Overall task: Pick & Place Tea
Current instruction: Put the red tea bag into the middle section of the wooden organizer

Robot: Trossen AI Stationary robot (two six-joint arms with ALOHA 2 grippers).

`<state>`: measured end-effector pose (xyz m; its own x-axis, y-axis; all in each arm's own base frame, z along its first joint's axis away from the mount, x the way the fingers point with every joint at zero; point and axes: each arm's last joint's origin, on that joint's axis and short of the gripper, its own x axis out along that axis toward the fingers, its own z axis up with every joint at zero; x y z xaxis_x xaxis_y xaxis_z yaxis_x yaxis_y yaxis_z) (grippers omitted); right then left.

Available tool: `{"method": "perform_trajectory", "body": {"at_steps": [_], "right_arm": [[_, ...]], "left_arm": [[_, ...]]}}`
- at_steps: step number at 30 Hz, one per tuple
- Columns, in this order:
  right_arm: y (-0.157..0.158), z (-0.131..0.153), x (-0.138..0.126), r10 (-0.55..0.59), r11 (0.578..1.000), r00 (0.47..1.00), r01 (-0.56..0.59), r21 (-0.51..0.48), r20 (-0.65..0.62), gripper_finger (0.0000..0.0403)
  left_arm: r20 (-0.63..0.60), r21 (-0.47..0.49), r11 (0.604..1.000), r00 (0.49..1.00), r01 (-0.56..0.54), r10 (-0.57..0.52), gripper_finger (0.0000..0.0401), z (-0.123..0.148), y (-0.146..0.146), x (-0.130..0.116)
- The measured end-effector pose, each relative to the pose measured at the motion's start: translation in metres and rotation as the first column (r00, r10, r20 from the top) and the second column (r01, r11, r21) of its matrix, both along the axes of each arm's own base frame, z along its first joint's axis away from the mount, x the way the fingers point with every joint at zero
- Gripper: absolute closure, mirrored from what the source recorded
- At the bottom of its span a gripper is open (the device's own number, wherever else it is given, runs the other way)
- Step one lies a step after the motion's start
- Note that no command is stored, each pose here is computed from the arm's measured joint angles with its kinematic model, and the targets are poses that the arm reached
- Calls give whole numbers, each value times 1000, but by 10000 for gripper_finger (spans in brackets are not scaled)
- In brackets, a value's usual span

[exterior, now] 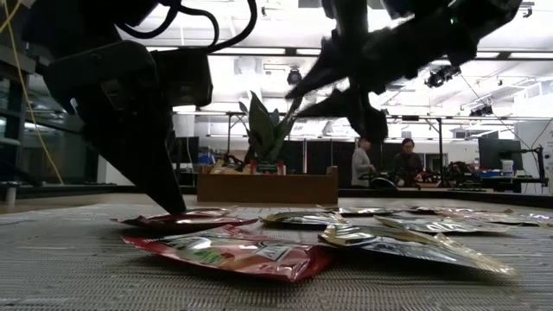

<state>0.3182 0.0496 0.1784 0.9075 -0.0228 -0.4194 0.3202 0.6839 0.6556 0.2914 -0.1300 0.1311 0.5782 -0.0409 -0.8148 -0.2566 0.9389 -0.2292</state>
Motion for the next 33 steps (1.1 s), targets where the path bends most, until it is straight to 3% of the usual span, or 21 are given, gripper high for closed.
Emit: {"method": "perform_trajectory", "body": {"at_steps": [8, 11, 17, 20, 25, 33], "right_arm": [[-1, -26, 11, 6, 994, 1000, -4, 112, -18, 272], [-3, -31, 20, 29, 986, 1000, -27, 163, -7, 250], [-7, -40, 47, 138, 971, 984, -113, 211, -109, 186], [-5, -48, 60, 219, 965, 950, -176, 196, -223, 164], [-4, -46, 83, 303, 951, 901, -266, 155, -311, 155], [-13, -44, 92, 300, 953, 897, -268, 142, -325, 155]], "left_arm": [[-3, 9, 1000, 1000, -4, 4, 401, -1, 0, 0], [-3, 10, 1000, 1000, -5, 5, 401, -1, 0, 0], [-4, 15, 1000, 1000, -8, 8, 401, -1, 1, -1], [-5, 16, 1000, 1000, -8, 8, 401, -2, 1, -1], [-5, 18, 1000, 1000, -9, 9, 401, -2, 1, -1], [-6, 18, 1000, 1000, -10, 10, 401, -2, 1, -1]]}}
